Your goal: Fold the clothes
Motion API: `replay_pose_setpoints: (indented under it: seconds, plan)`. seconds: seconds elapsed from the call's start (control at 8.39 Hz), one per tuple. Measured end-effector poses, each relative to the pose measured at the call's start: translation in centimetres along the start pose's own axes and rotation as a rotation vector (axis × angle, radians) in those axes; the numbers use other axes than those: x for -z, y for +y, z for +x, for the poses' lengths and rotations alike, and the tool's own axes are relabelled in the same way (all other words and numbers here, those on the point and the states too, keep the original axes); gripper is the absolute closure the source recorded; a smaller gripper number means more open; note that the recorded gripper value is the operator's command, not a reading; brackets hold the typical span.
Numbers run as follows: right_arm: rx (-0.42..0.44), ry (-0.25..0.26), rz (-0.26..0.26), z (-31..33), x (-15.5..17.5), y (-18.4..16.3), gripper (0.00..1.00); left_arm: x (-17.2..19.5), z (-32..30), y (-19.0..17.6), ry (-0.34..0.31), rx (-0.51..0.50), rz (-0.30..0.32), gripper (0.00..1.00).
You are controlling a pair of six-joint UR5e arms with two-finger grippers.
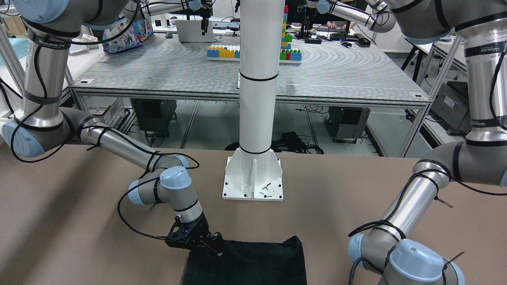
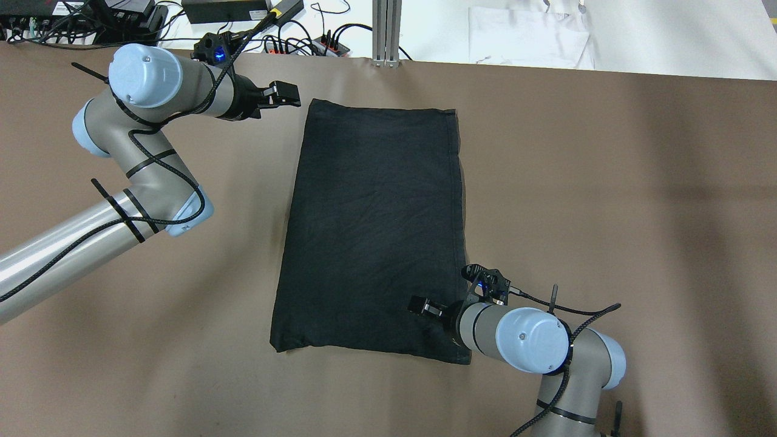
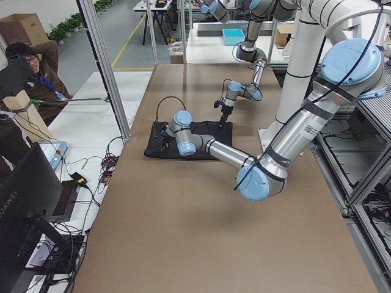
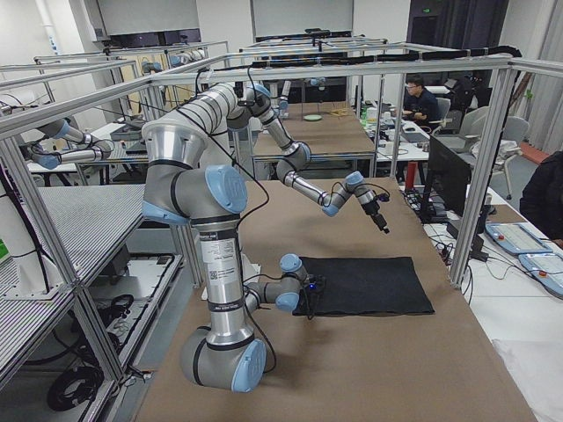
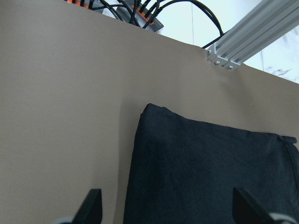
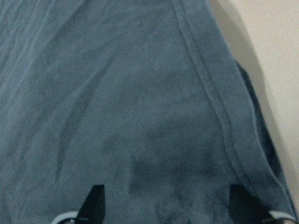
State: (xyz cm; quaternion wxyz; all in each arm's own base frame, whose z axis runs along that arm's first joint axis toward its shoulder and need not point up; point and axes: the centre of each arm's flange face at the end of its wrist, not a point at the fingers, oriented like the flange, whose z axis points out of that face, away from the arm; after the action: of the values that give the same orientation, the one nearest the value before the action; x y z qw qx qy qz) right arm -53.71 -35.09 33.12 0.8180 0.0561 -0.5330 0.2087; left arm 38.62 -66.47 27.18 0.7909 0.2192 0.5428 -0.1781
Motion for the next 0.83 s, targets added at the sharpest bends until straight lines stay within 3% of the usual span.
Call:
replay_pose_setpoints:
  seconds: [0.12,0.24,0.36,0.48,0.83]
  plan:
    - [0.003,0.006,-0.003,0.0,-0.4,0.4,0.06,0.0,-0.1,0.0,-0.002,-0.001,0.0,0.0]
    - [0.004,0.007,-0.005,-0.2,-0.7,0.7,0.25,0.0,-0.2,0.0,-0.003,-0.002,0.001,0.0]
    - [0.004,0.005,-0.005,-1.0,-0.8,0.9,0.69,0.0,-0.3,0.0,-0.004,-0.002,0.001,0.0]
    - [-0.001,0.002,-0.002,-2.2,-0.8,1.0,1.0,-0.1,-0.4,0.0,-0.006,-0.002,0.001,0.0]
    - [-0.044,0.017,0.009,-5.9,-0.7,1.0,1.0,-0.3,-0.8,0.1,-0.011,-0.002,0.0,0.0]
